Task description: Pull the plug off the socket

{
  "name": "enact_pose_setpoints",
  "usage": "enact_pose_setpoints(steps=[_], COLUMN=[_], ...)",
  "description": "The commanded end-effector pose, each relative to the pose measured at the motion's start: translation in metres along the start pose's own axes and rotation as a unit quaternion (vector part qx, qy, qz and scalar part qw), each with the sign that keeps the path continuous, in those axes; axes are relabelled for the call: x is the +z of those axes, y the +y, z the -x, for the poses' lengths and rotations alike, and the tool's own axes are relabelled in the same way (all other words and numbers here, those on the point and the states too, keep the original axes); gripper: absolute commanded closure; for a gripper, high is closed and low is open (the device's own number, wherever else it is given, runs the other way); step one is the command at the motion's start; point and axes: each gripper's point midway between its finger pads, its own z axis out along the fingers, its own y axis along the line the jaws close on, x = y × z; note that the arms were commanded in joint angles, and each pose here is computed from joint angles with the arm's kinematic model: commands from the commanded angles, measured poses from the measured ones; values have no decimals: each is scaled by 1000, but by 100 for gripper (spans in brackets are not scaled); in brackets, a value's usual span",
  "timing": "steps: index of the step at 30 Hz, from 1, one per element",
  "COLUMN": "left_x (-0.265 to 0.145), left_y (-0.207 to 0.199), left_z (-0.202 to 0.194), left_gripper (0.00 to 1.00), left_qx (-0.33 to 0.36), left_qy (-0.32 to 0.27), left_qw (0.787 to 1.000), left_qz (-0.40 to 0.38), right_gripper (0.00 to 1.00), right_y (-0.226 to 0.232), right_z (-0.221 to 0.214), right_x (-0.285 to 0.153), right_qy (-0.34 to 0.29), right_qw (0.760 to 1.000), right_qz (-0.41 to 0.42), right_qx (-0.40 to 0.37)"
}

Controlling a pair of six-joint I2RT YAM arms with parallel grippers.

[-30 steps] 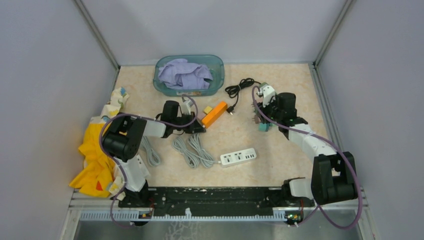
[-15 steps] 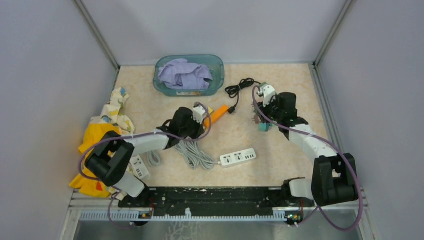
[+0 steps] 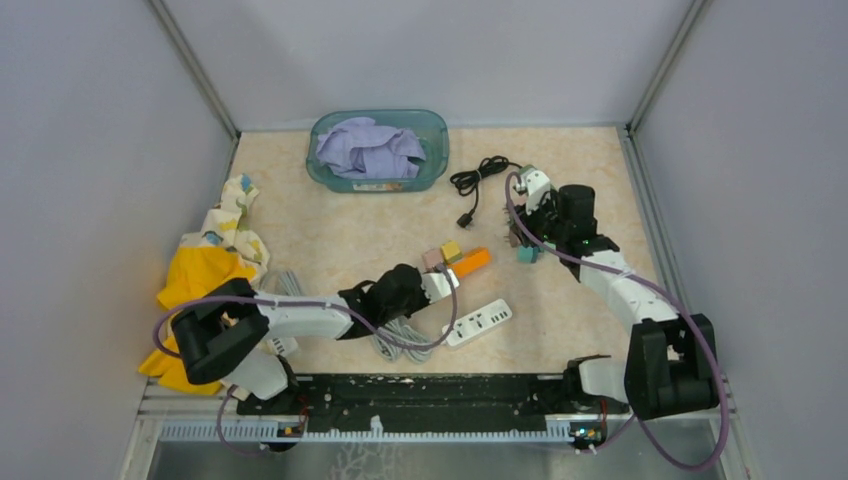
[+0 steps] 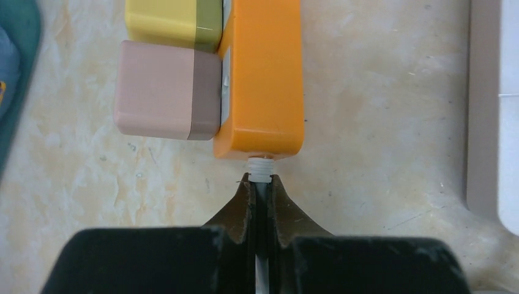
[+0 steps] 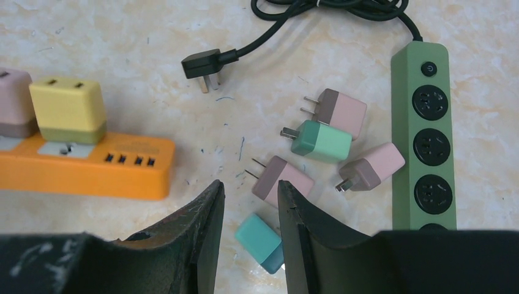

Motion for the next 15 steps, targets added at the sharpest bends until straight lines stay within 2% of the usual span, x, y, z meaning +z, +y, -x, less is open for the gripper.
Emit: enact_pose_setpoints(steps=[1,4,6,11,15], left_x=[9,16,21,30,31], left_y=[-12,-27,-37,-48,-55], left_z=[-1,-6,-9,-11,-10], left_gripper=[99,98,97,95,95], left_qx=[88,125,146,169,177], left_qy=[10,23,29,33,22], left_qw=[996,992,989,985,984], left_qz=[20,17,10,18,16], right_gripper=[62,61,59,44,39], right_y=[-2,16,37,75,89], right_z=[38,37,35,26,18], right_x=[-10,-13,-18,-29,-32], right_qy=[-50,-50,-50,-53,-60], right_qw=[998,996,988,960,948], right_qz=[13,70,135,256,298], right_qx=[-22,-34,-57,-94,-99])
